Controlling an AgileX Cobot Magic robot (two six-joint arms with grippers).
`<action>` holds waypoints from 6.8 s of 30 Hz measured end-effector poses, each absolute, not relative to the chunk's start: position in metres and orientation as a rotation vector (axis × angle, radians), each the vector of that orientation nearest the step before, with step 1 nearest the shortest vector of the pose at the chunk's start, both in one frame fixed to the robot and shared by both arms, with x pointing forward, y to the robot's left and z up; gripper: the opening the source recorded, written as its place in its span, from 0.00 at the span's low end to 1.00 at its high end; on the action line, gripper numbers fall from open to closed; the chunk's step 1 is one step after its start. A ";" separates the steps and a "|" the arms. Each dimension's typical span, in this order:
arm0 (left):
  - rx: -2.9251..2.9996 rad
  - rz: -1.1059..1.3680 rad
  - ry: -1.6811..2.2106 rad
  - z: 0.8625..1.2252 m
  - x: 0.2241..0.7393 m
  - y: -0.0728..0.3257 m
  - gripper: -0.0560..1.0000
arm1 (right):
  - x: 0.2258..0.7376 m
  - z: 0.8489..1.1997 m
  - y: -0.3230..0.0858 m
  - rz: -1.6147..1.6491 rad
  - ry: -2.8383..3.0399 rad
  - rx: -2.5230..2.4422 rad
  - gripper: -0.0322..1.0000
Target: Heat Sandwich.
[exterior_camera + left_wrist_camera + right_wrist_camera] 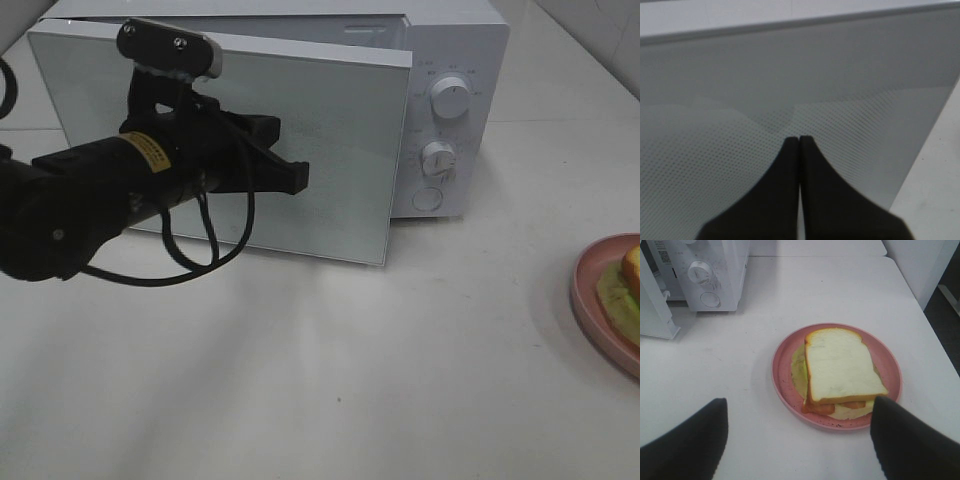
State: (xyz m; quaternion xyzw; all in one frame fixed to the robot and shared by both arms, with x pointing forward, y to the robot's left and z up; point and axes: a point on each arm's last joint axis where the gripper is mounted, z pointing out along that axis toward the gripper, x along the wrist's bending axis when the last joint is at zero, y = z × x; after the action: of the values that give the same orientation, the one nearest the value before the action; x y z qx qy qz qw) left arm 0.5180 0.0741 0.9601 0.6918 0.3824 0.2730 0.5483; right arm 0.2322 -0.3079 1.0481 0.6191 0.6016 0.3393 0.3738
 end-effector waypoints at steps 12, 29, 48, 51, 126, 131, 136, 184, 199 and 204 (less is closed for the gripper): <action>1.636 0.648 0.956 0.963 0.546 0.038 0.05 | 0.232 1.048 -0.308 0.869 1.541 1.585 0.76; 1.696 0.641 0.940 0.957 0.570 0.011 0.05 | 0.232 1.048 -0.308 0.869 1.541 1.585 0.76; 1.778 0.620 0.975 0.943 0.591 0.013 0.05 | 0.232 1.048 -0.308 0.869 1.541 1.585 0.76; 1.781 0.619 0.977 0.942 0.591 0.013 0.05 | 0.232 1.048 -0.308 0.870 1.540 1.585 0.76; 2.297 0.015 1.265 1.047 0.460 0.138 0.99 | 0.232 1.048 -0.308 0.870 1.540 1.585 0.76; 2.254 0.024 1.455 1.051 0.473 0.181 0.99 | 0.232 1.048 -0.308 0.870 1.540 1.585 0.76; 2.197 0.069 1.606 1.056 0.478 0.220 0.99 | 0.232 1.048 -0.308 0.870 1.540 1.585 0.76; 1.741 0.651 1.787 1.050 0.287 0.297 0.99 | 0.232 1.048 -0.308 0.870 1.539 1.584 0.76; 1.566 0.856 1.600 1.057 0.243 0.296 0.99 | 0.232 1.048 -0.308 0.870 1.539 1.584 0.76; 1.517 0.908 1.545 1.056 0.231 0.295 0.99 | 0.232 1.048 -0.308 0.870 1.539 1.584 0.76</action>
State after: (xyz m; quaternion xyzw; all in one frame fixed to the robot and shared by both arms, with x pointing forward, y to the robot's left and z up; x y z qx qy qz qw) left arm 0.2309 0.2954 1.0563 0.5960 0.6070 0.3566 0.3863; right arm 0.2323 -0.3079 1.0482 0.6187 0.6013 0.3399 0.3744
